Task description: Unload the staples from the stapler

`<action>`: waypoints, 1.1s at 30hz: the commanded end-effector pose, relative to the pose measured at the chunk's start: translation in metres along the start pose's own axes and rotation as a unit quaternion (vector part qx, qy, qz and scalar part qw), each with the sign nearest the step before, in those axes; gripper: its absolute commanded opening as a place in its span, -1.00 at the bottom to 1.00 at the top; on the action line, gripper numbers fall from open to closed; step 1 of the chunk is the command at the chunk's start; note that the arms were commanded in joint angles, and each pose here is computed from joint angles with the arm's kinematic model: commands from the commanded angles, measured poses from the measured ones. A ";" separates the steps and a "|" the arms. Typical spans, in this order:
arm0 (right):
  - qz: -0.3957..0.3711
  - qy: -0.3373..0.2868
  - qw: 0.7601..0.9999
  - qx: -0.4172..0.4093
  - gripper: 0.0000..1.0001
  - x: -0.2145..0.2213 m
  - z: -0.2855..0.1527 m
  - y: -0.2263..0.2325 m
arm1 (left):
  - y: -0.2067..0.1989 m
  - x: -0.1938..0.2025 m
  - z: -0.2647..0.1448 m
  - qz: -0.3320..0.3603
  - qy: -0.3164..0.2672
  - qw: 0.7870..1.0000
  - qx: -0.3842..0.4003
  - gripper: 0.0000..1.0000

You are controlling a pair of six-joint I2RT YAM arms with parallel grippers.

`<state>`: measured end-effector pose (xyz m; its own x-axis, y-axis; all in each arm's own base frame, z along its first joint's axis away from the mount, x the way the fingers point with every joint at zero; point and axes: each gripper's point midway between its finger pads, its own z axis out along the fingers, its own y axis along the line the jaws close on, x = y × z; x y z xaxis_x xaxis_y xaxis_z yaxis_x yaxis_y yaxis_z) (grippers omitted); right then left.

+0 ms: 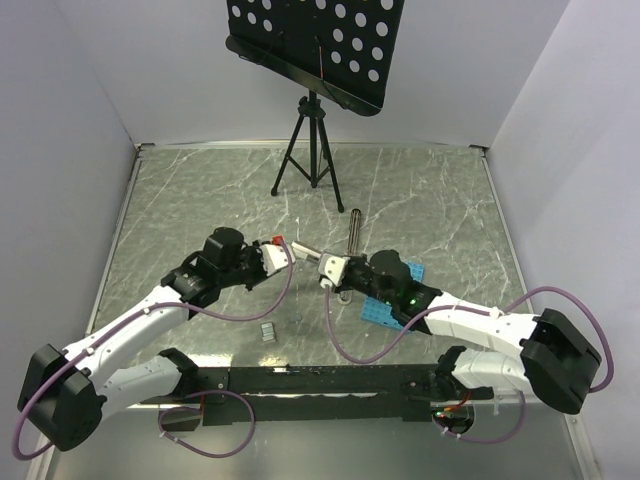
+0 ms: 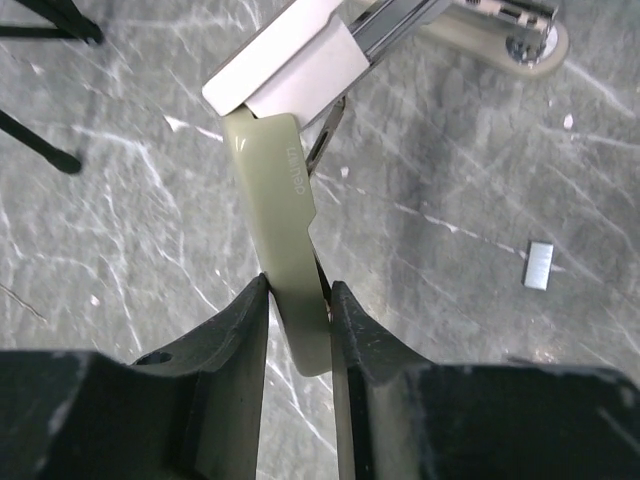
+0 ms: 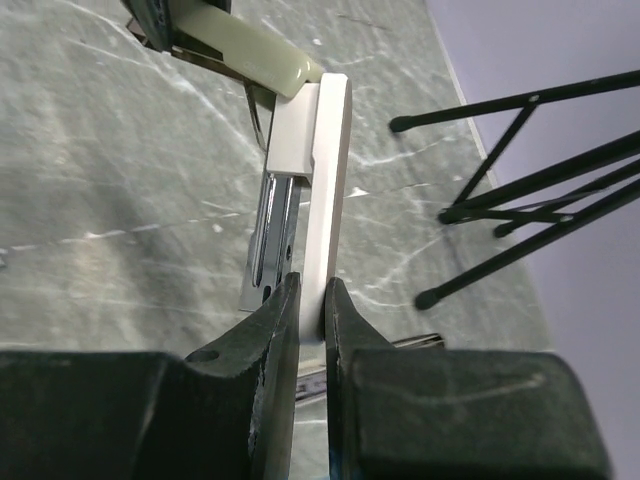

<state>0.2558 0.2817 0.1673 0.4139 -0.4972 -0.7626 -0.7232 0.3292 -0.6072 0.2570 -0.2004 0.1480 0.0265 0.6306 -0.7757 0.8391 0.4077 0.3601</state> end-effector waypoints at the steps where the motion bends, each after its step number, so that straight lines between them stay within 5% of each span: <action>1: 0.068 -0.079 0.991 -0.083 -1.00 -0.047 0.005 0.043 | 0.020 -0.021 -0.001 0.005 -0.020 0.999 -0.032 -0.98; 6: 0.163 -0.053 0.984 -0.053 -1.00 -0.040 0.007 0.041 | 0.028 -0.026 -0.006 -0.013 -0.032 0.998 -0.060 -0.94; 10: 0.236 -0.010 0.969 -0.069 -1.00 -0.037 0.010 0.047 | 0.021 -0.026 -0.002 -0.024 -0.039 0.998 -0.043 -0.49; 14: 0.287 -0.018 0.956 -0.055 -1.00 -0.043 0.011 0.044 | 0.015 -0.018 0.007 -0.031 -0.023 0.999 -0.026 -0.30; 33: 0.412 0.061 0.908 -0.043 -1.00 -0.017 0.038 0.047 | 0.017 -0.024 0.002 -0.091 -0.023 0.995 -0.039 -0.07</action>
<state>0.2265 0.3198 0.1163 -0.3498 -0.2834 -0.8929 -0.7994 0.5872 0.1268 0.2581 -0.2024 0.1371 -0.1258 0.5787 -0.8058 0.8242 0.5130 0.2398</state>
